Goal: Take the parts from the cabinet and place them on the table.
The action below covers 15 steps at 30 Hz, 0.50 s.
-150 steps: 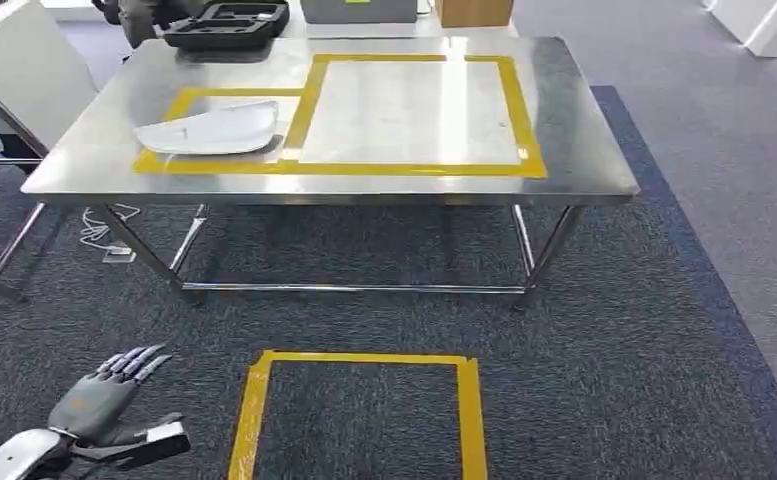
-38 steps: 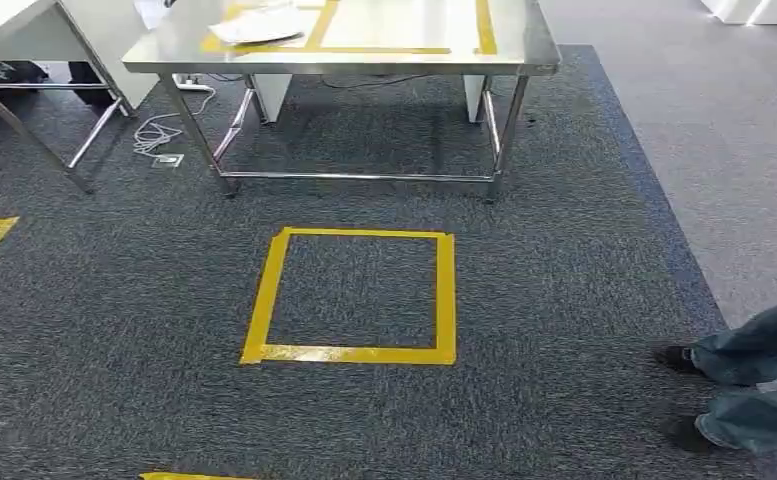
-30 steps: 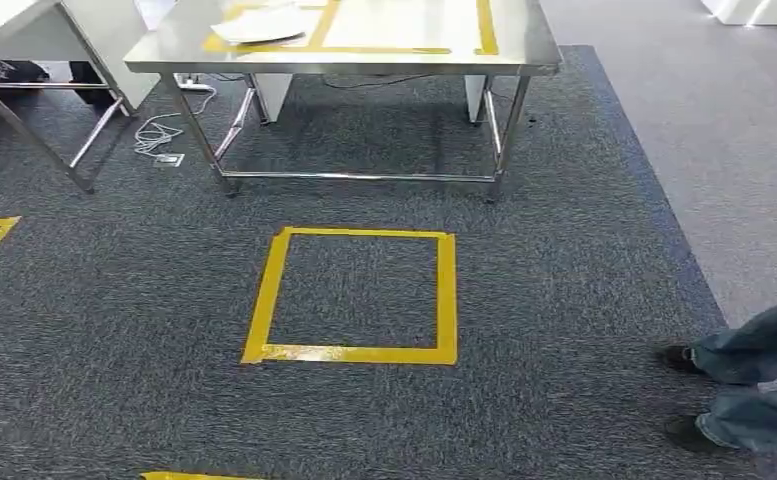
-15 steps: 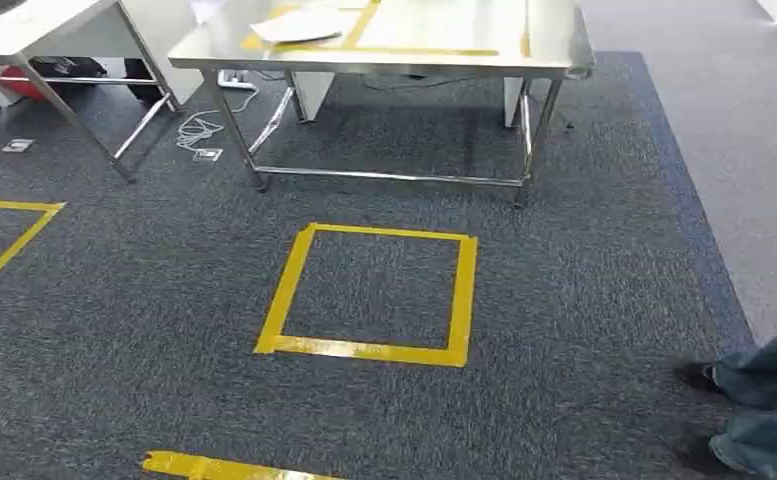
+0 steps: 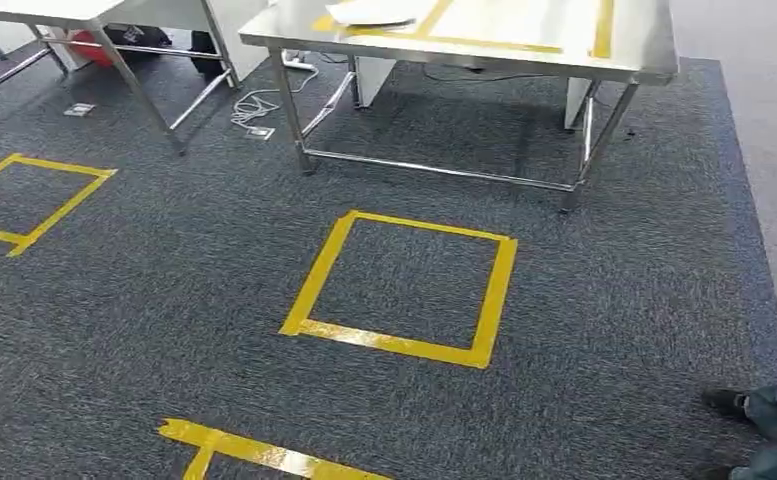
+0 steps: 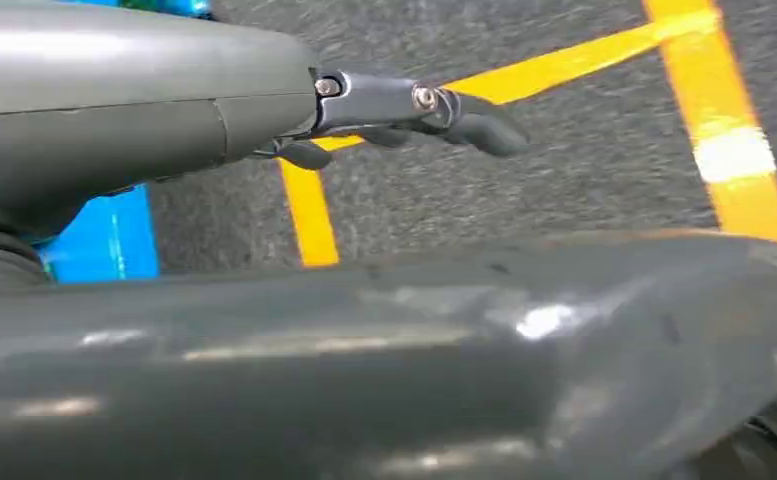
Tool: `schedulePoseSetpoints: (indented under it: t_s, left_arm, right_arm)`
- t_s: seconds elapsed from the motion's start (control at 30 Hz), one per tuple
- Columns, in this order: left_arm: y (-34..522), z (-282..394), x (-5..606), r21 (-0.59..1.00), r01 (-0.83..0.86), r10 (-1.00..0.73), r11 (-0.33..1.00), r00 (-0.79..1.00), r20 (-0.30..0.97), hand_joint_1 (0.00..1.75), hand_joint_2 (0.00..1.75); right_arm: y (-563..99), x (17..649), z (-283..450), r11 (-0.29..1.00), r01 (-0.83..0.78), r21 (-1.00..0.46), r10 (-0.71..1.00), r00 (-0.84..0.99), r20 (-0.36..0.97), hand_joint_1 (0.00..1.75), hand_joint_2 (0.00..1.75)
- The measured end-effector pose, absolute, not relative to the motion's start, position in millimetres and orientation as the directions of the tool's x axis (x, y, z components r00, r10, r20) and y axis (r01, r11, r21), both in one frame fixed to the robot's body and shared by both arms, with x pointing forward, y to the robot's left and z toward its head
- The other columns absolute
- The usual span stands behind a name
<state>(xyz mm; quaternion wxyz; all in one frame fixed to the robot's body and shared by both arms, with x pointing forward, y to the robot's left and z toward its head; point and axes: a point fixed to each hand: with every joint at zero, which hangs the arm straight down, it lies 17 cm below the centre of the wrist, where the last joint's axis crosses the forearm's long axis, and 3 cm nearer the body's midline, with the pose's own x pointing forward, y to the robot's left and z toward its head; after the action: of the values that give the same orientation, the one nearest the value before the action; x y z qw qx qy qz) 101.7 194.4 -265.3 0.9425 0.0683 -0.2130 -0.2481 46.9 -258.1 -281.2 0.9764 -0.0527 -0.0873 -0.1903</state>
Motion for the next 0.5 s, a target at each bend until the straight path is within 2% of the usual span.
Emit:
schedulePoseSetpoints:
  t_s: [0.5]
  left_arm:
    - [187.4,-263.8,106.2,0.225,0.436,-0.490,0.871,0.788,0.373,0.00,0.00]
  right_arm:
    - [-264.3,42.2,-281.9,0.927,0.365,-0.088,-0.344,0.920,0.189,0.00,0.00]
